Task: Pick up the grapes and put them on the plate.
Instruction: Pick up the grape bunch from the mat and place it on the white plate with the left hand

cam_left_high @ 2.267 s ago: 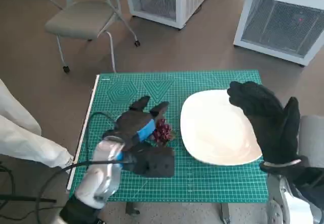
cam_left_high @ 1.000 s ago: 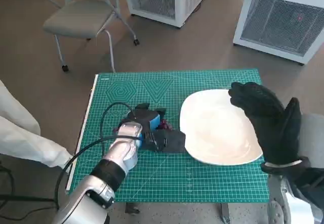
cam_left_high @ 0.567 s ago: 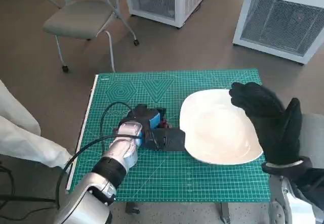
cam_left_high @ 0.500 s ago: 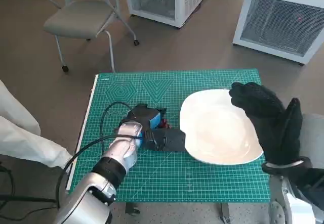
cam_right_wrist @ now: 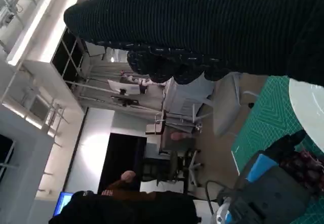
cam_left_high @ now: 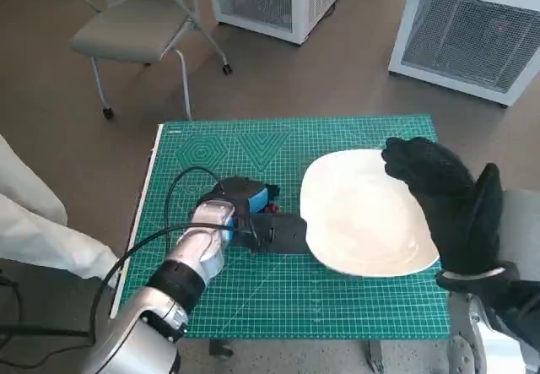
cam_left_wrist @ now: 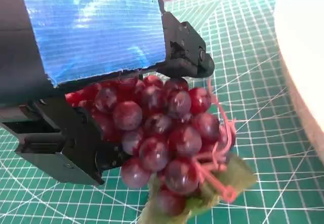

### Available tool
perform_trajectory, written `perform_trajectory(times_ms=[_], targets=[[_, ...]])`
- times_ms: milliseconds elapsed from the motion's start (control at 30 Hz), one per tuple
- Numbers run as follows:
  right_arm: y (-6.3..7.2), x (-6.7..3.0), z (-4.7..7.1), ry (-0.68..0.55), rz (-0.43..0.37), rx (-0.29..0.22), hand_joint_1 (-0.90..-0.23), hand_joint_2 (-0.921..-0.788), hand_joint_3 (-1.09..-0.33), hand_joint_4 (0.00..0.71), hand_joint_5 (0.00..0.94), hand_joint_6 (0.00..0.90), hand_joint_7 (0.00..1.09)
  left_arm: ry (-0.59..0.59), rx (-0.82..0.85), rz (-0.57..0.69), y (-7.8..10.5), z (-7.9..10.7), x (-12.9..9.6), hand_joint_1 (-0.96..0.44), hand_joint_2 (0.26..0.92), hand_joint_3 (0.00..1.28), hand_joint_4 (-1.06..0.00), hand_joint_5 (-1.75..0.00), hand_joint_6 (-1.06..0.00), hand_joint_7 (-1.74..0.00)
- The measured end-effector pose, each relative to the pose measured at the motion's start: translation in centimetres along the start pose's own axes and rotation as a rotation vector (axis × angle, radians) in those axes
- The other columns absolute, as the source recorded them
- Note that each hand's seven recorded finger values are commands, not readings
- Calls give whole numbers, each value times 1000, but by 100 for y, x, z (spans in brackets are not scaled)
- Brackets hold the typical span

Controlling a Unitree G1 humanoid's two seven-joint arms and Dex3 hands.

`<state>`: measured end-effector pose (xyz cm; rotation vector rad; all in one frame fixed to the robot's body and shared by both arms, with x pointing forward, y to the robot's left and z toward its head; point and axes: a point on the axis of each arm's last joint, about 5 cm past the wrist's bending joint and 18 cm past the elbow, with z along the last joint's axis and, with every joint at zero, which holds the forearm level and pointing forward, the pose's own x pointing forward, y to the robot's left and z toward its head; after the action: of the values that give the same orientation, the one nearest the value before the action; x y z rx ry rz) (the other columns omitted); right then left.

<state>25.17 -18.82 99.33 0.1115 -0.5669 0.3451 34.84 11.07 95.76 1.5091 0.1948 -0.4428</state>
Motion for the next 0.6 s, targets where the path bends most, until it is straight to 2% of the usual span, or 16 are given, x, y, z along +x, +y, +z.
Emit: perform_trajectory(times_ms=[333, 500, 600], targets=[[-1, 2, 0, 0, -1, 0, -313, -921, -604, 465, 834, 254, 985, 7, -10, 1, 37, -18, -18, 385, 645, 738, -509, -1557, -548, -31], [-1, 2, 1, 0, -1, 0, -312, -921, -604, 465, 833, 255, 984, 18, -20, -9, 41, -26, -19, 382, 672, 659, -541, -1499, -603, -52], [-1, 3, 1, -1, -1, 0, -313, -921, -604, 466, 832, 255, 984, 19, -25, -12, 47, -27, -23, 383, 670, 657, -546, -1494, -561, -37]])
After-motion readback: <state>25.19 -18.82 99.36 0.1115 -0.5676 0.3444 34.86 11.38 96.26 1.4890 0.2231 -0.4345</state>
